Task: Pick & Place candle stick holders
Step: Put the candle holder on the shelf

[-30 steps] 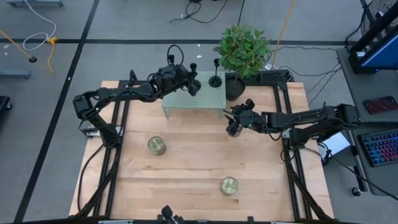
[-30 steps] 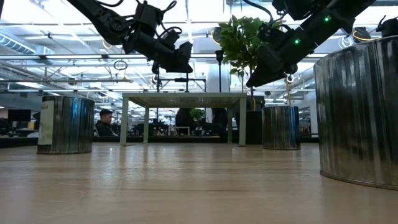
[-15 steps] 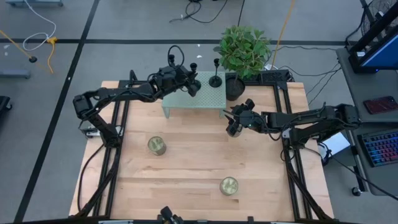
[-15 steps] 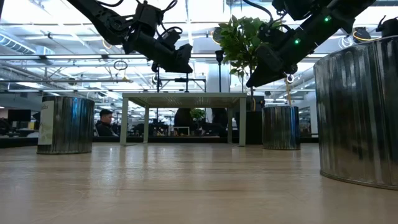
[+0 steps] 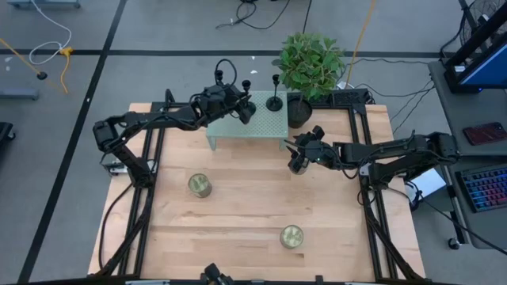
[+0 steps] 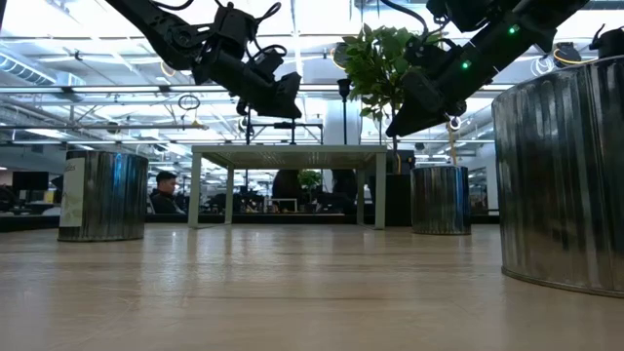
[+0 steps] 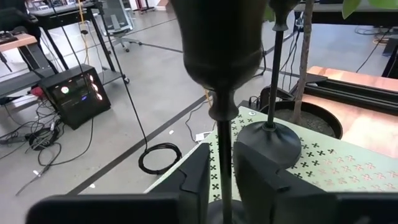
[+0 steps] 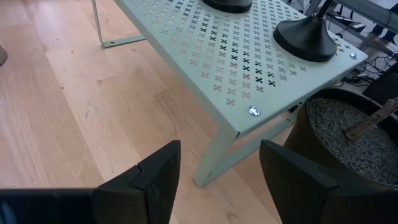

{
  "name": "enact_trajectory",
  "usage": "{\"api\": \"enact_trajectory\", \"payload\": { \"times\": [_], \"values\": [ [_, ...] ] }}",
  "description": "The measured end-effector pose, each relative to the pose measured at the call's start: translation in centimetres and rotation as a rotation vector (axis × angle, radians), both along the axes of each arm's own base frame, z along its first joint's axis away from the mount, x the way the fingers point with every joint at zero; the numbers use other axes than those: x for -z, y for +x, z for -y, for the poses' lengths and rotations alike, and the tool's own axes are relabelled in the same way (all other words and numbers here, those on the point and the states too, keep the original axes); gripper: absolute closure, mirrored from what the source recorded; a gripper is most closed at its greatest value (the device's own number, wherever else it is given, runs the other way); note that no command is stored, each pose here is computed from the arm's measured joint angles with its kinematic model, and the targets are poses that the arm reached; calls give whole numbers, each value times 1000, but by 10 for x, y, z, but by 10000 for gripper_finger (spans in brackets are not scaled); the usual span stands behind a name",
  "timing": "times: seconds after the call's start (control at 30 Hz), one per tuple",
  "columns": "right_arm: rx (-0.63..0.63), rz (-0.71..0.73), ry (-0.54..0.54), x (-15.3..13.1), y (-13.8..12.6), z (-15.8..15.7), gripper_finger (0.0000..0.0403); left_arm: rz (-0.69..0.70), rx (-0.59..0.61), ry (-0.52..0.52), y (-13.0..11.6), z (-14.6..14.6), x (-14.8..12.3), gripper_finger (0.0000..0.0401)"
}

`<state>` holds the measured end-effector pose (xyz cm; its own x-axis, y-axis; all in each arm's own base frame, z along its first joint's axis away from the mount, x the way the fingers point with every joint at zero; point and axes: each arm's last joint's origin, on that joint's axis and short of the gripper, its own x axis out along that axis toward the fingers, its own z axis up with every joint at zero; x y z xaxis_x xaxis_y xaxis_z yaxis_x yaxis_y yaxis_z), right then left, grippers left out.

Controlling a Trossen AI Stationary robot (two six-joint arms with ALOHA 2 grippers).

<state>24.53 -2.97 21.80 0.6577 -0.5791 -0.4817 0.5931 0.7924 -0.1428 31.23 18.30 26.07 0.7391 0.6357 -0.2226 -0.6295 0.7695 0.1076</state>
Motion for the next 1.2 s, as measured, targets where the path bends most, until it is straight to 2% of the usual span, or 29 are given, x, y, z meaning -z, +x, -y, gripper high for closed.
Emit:
{"api": "enact_trajectory", "payload": {
  "times": [0.27,0.43,0.53,0.83,0.97,1.13,1.2],
  "values": [
    [0,0,0,0,0,0,188,-14,6,-5,1,3,1,239],
    [-2,-2,-2,0,0,0,188,-63,-51,2,4,13,4,228],
    [-3,-5,-5,0,0,0,188,-94,-95,1,1,20,0,237],
    [-4,-13,-4,1,0,0,188,-180,-73,-154,-3,47,6,273],
    [-2,-11,-3,1,0,0,188,-188,-62,-181,5,52,16,313],
    [-1,-9,0,1,0,0,188,-227,-73,-208,12,49,34,388],
    [0,-9,-1,1,0,0,188,-221,-94,-215,14,45,40,393]
  ]
}}
